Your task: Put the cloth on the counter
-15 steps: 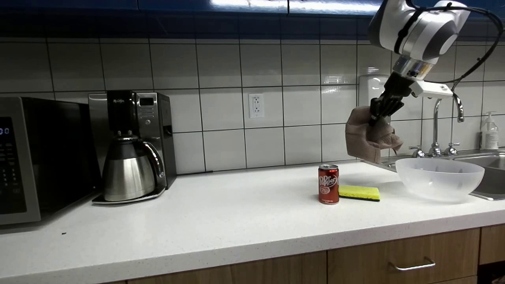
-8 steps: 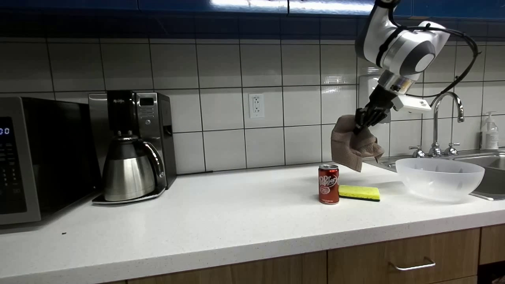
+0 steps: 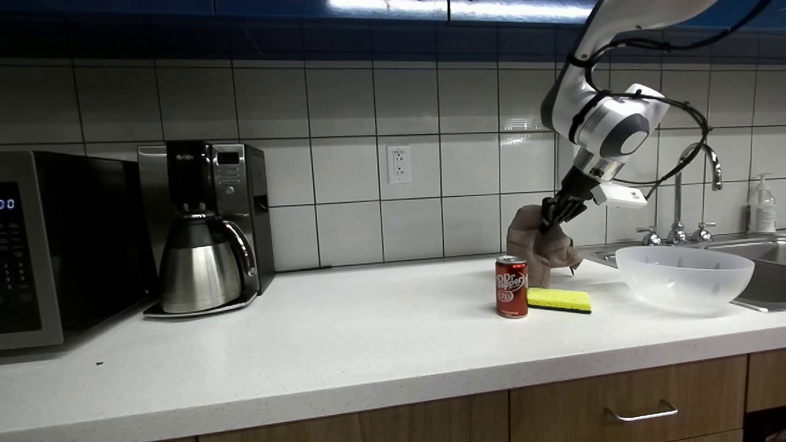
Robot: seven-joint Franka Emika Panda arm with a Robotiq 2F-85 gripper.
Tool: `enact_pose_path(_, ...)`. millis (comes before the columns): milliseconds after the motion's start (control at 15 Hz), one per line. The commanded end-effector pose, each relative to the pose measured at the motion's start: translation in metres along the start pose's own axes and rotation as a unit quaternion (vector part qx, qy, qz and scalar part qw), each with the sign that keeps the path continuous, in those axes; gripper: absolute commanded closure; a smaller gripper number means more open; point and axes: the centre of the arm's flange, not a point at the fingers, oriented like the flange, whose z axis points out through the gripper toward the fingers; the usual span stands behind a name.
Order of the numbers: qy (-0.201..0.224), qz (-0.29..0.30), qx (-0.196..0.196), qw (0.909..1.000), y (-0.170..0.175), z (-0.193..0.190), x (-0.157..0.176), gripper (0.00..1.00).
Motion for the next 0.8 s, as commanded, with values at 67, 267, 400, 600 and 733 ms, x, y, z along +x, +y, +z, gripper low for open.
enact_pose_path(67, 0.013, -0.006, 0.001, 0.9999, 0.025, 0.049, 0.015, 0.97)
enact_pose_path(267, 0.014, -0.004, 0.001, 0.9999, 0.03, 0.063, 0.017, 0.62)
enact_pose_path(400, 0.018, -0.005, -0.001, 0.9998, 0.032, 0.065, 0.02, 0.49)
enact_pose_path(600, 0.023, -0.008, -0.005, 0.9997, 0.032, 0.057, 0.025, 0.27)
enact_pose_path(733, 0.013, -0.002, 0.005, 0.9999, 0.029, 0.048, 0.028, 0.12)
